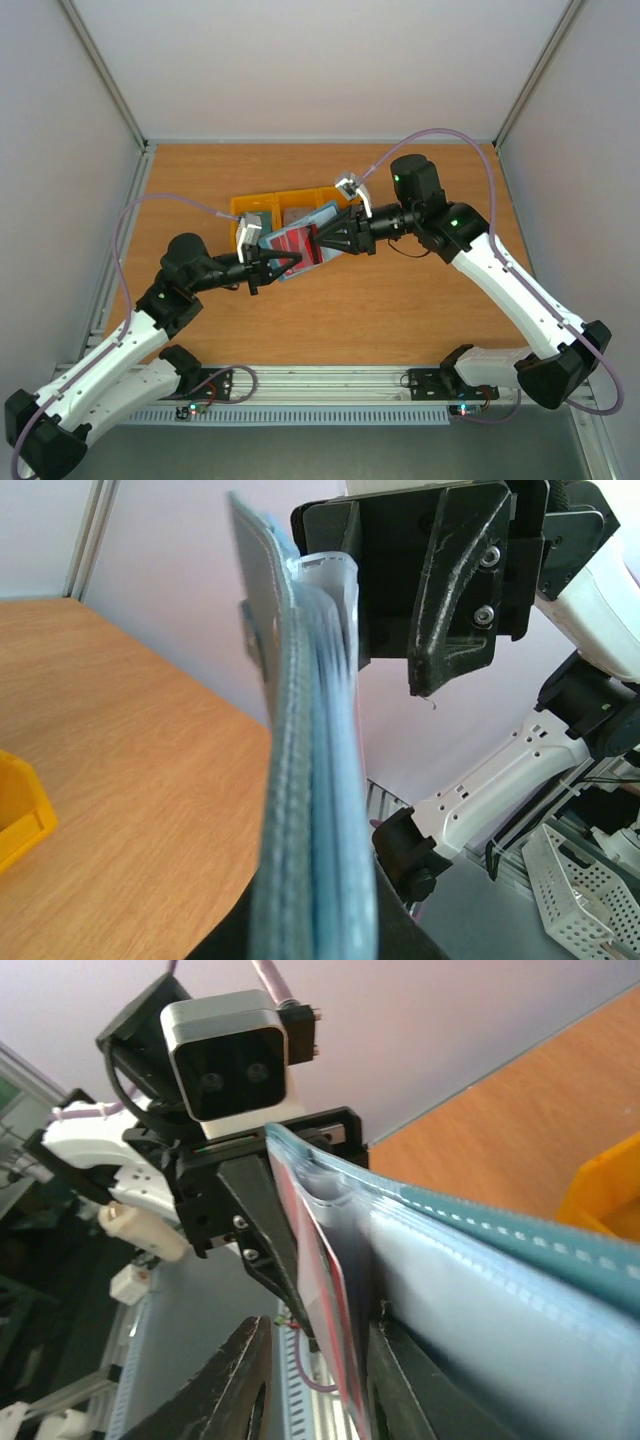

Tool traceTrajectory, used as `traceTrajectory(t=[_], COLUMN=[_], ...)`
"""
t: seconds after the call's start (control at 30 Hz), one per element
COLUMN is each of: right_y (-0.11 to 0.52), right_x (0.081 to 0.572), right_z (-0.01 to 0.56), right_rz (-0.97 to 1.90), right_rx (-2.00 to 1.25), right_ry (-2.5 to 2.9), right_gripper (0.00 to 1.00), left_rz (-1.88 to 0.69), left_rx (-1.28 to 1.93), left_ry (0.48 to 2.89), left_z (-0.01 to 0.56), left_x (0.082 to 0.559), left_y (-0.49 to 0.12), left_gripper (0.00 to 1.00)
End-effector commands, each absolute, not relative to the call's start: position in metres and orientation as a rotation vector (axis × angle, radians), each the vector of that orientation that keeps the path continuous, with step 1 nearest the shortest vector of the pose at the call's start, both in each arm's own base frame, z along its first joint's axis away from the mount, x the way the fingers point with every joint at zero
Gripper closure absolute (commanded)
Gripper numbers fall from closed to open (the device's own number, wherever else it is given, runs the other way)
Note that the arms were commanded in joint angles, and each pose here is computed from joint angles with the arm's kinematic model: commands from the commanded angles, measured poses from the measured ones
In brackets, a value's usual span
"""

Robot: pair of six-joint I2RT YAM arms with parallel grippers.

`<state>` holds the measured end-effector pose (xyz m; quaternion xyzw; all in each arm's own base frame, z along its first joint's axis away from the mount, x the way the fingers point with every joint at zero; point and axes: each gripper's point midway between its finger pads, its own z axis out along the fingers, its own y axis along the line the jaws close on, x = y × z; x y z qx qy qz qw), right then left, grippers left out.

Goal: Take the credit cards out of the card holder

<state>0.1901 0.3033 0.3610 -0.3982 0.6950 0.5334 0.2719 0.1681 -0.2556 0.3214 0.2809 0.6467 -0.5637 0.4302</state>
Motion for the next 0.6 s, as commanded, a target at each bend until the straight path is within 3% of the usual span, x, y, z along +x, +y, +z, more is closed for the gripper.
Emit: traceTrajectory(t=[0.0, 0.27, 0.4, 0.57], right_y=[0.310, 0.315, 0.312, 0.298], right_x=[0.172, 0.170, 0.171, 0.184], right_z=[0.368, 0.352, 0.358, 0.358], right_rz=[1.566, 1.580, 1.540, 1.458], right_rx=[-1.174, -1.183, -1.172, -1.123], right_ry=[1.772, 1.835, 1.821, 1.867], right_gripper=[0.74, 0.85, 0.99, 0.99], left_rz=[-1.413, -1.401, -1.414, -1.439], left_rx=[0.751, 0.735, 0.721, 0.773], left_ry=[1.460, 1.466, 1.486, 1.455], left_z=[0.353, 0.354, 0.350, 0.352], left_x=[0.161, 0.165, 0.165, 0.154], left_y=[-0.257, -0.257, -0.257, -0.257], left_gripper=[1.00, 1.00, 1.00, 0.94])
